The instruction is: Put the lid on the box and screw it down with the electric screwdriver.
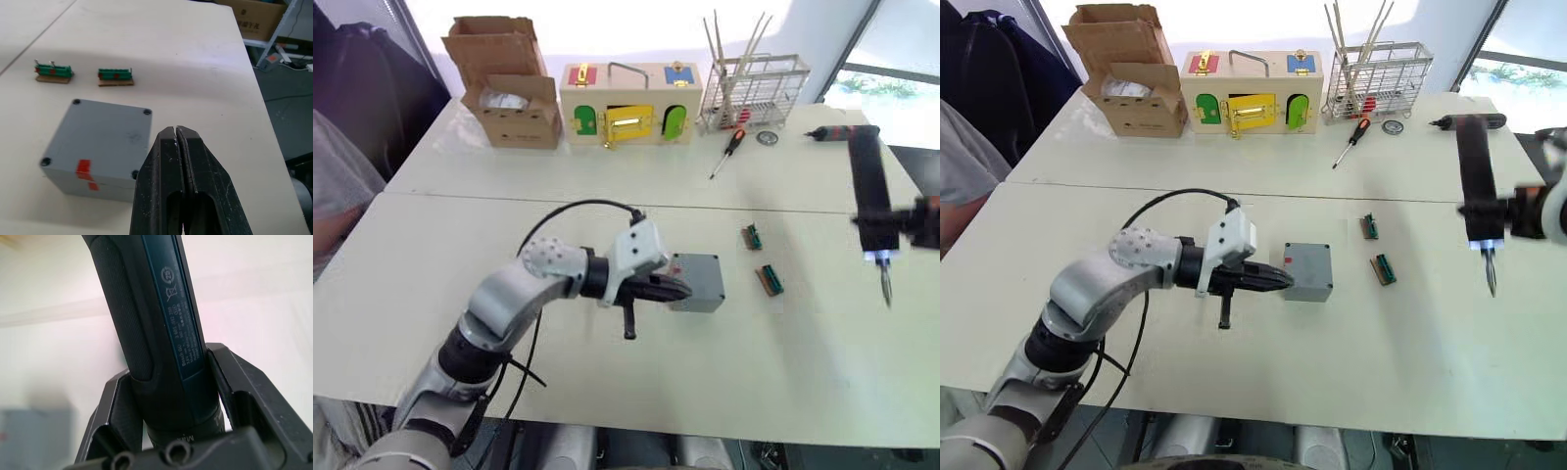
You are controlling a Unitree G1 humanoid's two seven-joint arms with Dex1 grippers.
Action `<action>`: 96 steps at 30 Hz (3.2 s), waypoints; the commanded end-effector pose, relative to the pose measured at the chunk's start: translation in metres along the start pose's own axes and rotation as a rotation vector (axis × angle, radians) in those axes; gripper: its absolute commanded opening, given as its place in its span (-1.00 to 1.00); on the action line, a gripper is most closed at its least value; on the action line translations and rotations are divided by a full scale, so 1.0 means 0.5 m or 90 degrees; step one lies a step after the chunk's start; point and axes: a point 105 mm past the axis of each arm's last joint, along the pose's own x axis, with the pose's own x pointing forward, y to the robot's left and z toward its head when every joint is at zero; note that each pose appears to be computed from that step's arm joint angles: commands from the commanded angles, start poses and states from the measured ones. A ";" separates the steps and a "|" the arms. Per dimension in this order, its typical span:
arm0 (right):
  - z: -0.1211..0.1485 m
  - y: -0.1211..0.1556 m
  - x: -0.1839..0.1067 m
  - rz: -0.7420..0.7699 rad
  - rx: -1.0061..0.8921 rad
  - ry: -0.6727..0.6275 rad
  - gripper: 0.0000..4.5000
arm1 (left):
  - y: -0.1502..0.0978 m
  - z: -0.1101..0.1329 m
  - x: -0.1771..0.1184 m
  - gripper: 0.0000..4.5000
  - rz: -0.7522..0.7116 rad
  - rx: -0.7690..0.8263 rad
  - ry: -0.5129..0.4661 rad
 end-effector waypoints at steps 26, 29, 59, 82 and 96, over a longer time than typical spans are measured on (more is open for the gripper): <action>-0.070 -0.039 0.082 -0.042 -0.024 0.106 0.99 | -0.004 -0.022 -0.049 -1.00 0.032 -0.013 0.002; -0.006 -0.034 0.063 -0.053 -0.113 0.030 0.99 | 0.012 -0.026 -0.066 -1.00 0.041 -0.025 -0.002; -0.195 0.367 0.115 0.412 -0.464 -0.006 0.99 | 0.158 -0.117 0.059 -1.00 0.097 0.017 0.062; -0.066 0.224 0.142 0.230 -0.717 -0.060 0.99 | 0.052 -0.142 -0.002 -1.00 0.008 0.028 0.129; -0.066 0.293 0.173 0.374 -0.770 -0.049 0.99 | 0.120 -0.117 0.041 -1.00 0.139 0.006 0.072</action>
